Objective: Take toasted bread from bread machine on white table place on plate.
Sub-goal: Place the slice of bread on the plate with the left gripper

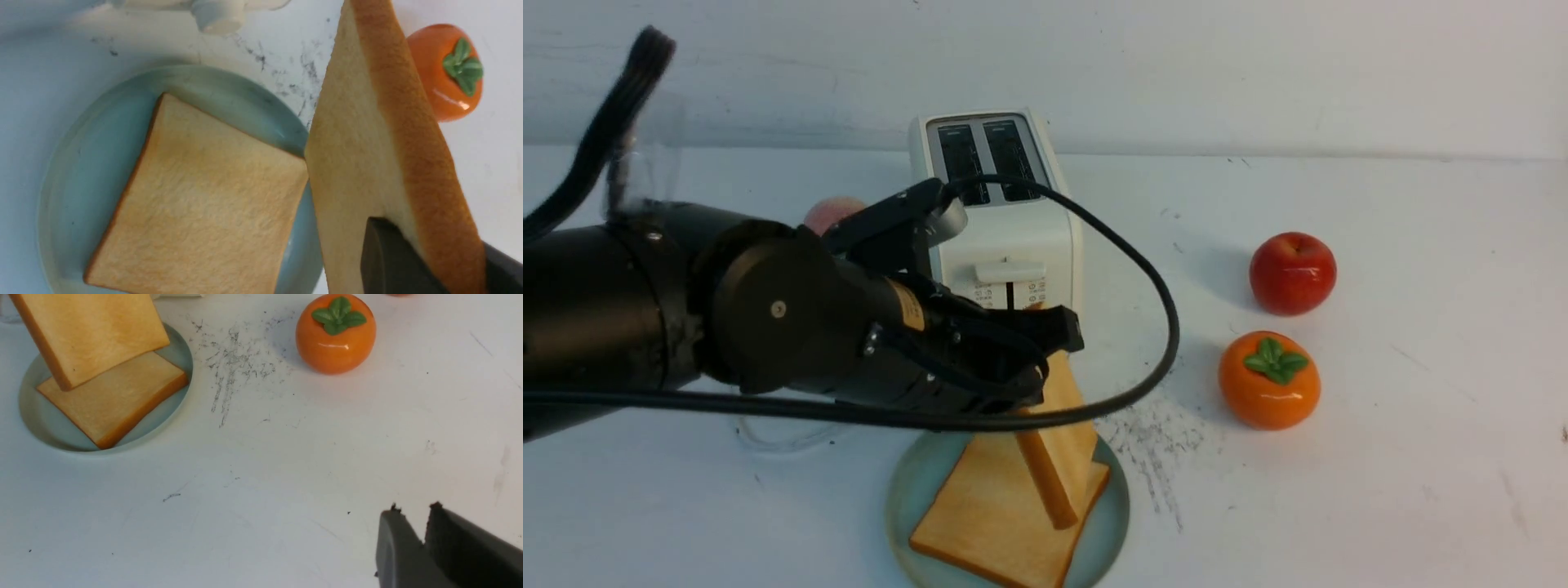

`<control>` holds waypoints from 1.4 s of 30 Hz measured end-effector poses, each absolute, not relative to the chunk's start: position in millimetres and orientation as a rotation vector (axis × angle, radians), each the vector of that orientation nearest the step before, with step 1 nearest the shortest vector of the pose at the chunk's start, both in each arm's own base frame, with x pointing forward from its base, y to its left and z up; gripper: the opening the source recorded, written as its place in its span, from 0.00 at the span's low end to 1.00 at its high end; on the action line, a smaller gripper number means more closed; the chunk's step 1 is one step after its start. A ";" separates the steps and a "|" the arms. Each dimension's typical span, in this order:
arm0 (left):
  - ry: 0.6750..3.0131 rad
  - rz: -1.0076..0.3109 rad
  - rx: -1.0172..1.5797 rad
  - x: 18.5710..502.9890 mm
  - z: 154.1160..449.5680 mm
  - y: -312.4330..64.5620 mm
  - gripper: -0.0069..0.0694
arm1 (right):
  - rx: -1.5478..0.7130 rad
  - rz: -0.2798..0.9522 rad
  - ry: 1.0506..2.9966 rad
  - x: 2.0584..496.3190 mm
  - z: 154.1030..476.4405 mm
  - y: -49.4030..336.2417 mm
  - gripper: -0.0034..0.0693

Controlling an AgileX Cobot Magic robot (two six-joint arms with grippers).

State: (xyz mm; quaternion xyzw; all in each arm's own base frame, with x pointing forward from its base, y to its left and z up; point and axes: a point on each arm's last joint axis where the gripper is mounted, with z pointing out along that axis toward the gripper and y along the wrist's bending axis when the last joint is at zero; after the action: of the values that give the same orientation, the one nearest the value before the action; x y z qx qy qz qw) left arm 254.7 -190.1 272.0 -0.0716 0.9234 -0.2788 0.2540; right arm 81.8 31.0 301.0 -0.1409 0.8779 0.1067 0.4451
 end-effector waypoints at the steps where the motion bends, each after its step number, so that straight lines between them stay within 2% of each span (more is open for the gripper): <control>1: 2.526 -0.744 -0.190 256.6 266.6 -191.5 0.22 | -0.349 0.265 2.184 81.8 298.3 31.0 0.21; 4: 2.566 -0.709 -0.178 261.4 252.7 -194.8 0.22 | -0.350 0.266 2.201 81.9 292.9 31.1 0.21; 11: 2.601 -0.662 -0.153 265.5 241.7 -196.8 0.22 | -0.347 0.266 2.196 82.3 292.9 31.1 0.22; 15: 2.631 -0.593 -0.098 265.1 237.1 -194.4 0.22 | -0.346 0.269 2.195 82.3 293.0 31.2 0.23; 22: 2.637 -0.571 -0.082 265.0 236.1 -193.5 0.22 | -0.345 0.270 2.193 82.4 293.1 31.3 0.23; 27: 2.668 -0.554 -0.088 263.0 234.3 -192.5 0.32 | -0.337 0.293 2.191 82.2 293.5 32.5 0.24; 34: 2.706 -0.528 -0.084 261.3 230.9 -191.4 0.55 | -0.327 0.311 2.182 82.5 294.4 33.5 0.24; 37: 2.706 -0.500 -0.059 262.0 229.5 -190.5 0.60 | -0.327 0.311 2.181 82.6 294.6 33.4 0.24; 42: 2.699 -0.417 0.014 263.1 228.6 -186.4 0.62 | -0.326 0.310 2.179 82.7 294.7 33.4 0.24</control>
State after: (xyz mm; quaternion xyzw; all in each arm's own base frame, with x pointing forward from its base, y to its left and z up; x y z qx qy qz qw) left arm 263.1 -186.4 228.6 0.0051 0.9675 -0.1495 0.2040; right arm 82.7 33.4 294.7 -0.1316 0.8782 0.1249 0.4425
